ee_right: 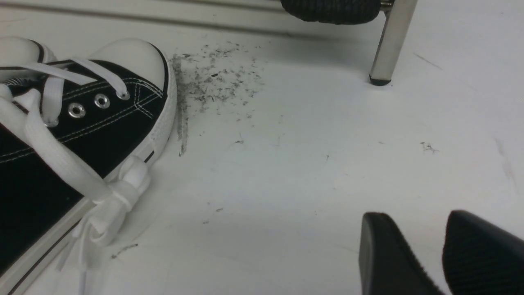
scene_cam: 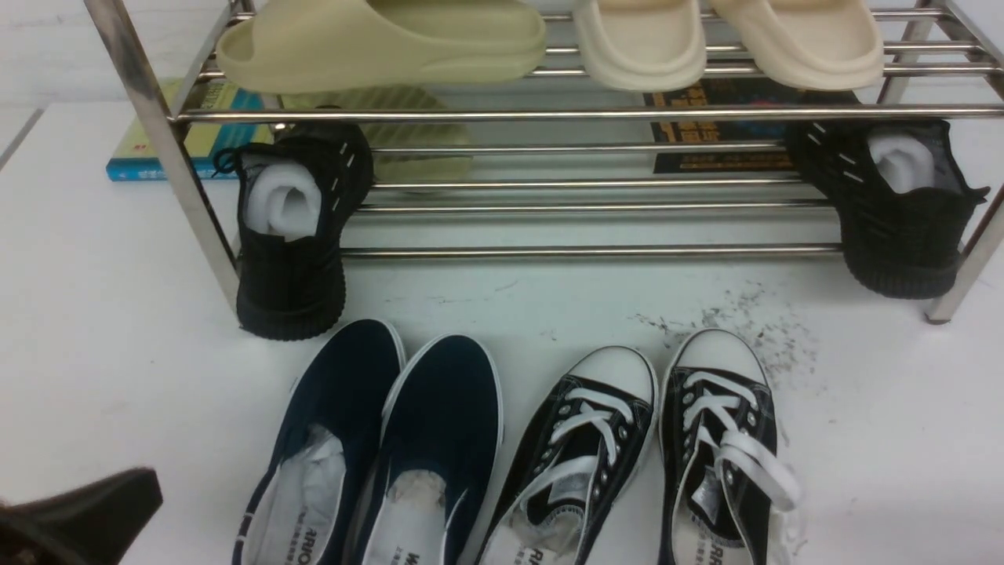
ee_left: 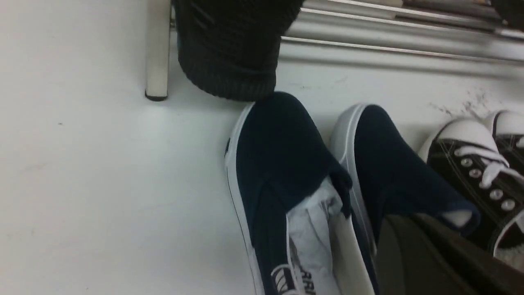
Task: Take the shoes off the shelf with your hand on the white table.
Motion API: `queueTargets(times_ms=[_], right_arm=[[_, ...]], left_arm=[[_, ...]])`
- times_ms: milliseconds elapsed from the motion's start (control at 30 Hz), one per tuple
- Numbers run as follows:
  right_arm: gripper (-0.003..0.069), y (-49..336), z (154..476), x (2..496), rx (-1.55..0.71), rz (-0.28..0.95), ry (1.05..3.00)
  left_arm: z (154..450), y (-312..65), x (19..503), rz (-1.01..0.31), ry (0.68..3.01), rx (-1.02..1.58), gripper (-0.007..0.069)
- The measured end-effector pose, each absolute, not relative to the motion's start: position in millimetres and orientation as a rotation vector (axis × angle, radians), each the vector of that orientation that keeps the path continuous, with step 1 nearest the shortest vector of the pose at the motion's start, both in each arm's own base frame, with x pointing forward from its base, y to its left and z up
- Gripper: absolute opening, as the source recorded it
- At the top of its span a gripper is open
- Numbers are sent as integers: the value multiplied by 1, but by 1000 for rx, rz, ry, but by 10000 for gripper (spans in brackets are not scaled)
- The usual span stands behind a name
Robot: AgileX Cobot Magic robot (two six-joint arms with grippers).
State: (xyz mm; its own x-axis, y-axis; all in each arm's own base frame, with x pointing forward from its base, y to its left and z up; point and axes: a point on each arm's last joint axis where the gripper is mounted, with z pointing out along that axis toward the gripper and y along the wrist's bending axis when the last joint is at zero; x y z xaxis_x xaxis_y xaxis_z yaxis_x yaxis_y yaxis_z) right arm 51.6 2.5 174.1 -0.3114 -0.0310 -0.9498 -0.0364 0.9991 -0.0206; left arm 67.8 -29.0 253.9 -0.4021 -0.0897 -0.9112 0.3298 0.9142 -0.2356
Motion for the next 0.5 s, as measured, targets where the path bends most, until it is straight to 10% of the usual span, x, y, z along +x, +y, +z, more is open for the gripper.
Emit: queueTargets(times_ms=[500], right_arm=[[240, 2, 174, 52, -49, 5, 1888]], left_arm=[[197, -6, 50, -81, 1811, 135, 36]])
